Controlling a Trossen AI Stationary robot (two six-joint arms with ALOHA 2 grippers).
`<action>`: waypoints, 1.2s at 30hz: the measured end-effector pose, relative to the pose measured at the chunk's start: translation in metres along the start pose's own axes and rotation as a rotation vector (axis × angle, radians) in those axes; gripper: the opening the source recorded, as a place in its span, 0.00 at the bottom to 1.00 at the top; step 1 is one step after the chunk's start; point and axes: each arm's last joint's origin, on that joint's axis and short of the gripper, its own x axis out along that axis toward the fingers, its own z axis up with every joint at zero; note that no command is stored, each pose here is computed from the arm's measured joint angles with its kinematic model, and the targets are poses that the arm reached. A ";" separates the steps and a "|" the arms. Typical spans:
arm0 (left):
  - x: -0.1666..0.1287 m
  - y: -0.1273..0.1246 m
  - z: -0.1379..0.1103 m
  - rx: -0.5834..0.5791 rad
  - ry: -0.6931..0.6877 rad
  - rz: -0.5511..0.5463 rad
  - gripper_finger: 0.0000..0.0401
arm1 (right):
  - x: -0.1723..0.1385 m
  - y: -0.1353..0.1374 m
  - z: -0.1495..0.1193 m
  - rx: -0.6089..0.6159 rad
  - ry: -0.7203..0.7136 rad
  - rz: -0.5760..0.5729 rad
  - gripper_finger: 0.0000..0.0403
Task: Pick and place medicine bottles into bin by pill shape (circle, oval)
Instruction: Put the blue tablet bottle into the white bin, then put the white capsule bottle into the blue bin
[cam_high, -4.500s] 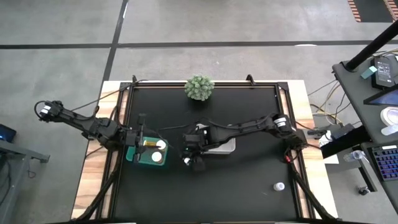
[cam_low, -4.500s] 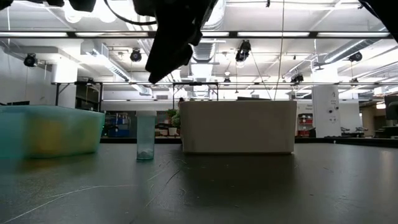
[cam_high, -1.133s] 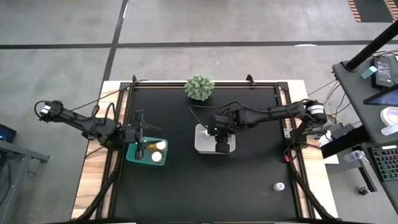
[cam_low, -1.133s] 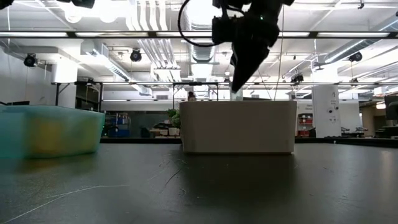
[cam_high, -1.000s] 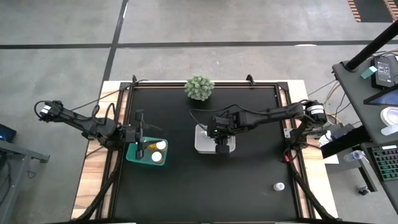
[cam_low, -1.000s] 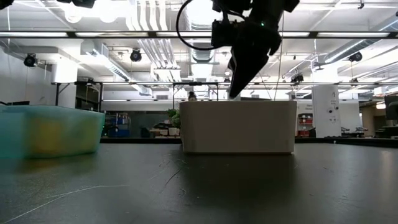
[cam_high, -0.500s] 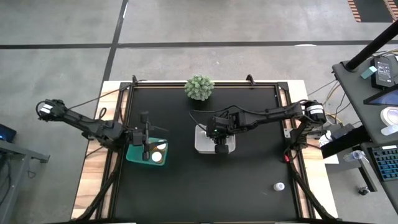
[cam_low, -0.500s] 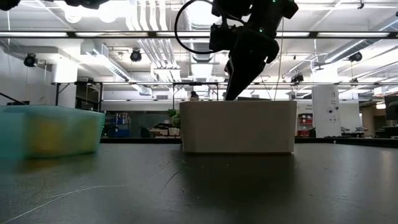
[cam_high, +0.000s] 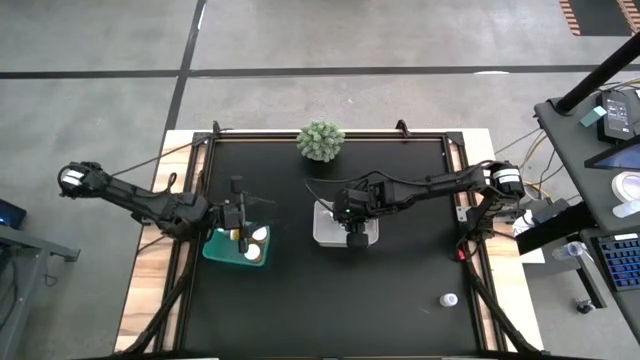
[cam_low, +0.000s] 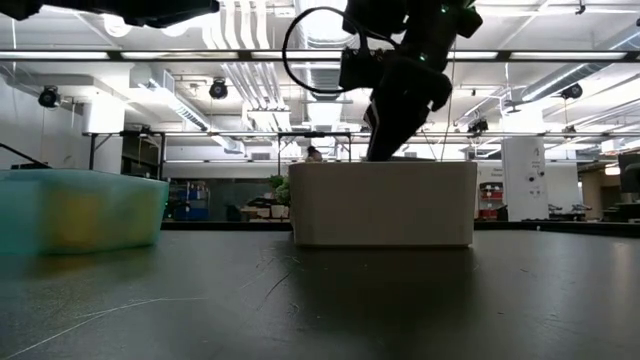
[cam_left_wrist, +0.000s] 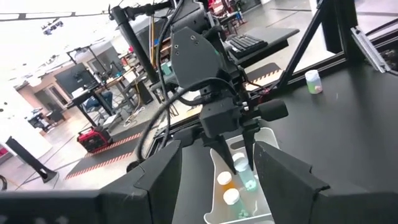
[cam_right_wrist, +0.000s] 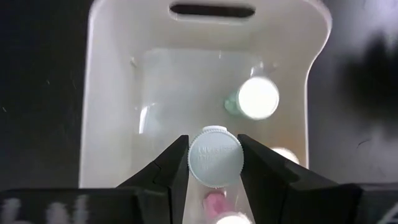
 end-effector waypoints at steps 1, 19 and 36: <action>0.000 0.001 0.000 0.000 0.002 0.003 0.46 | 0.001 0.000 -0.002 0.000 0.009 0.000 0.30; 0.001 0.010 0.004 -0.102 -0.054 0.066 0.46 | 0.006 0.000 -0.010 -0.002 0.037 0.000 0.50; 0.046 -0.024 -0.023 -0.528 0.117 0.019 0.46 | -0.025 0.001 0.020 -0.098 -0.053 0.000 0.51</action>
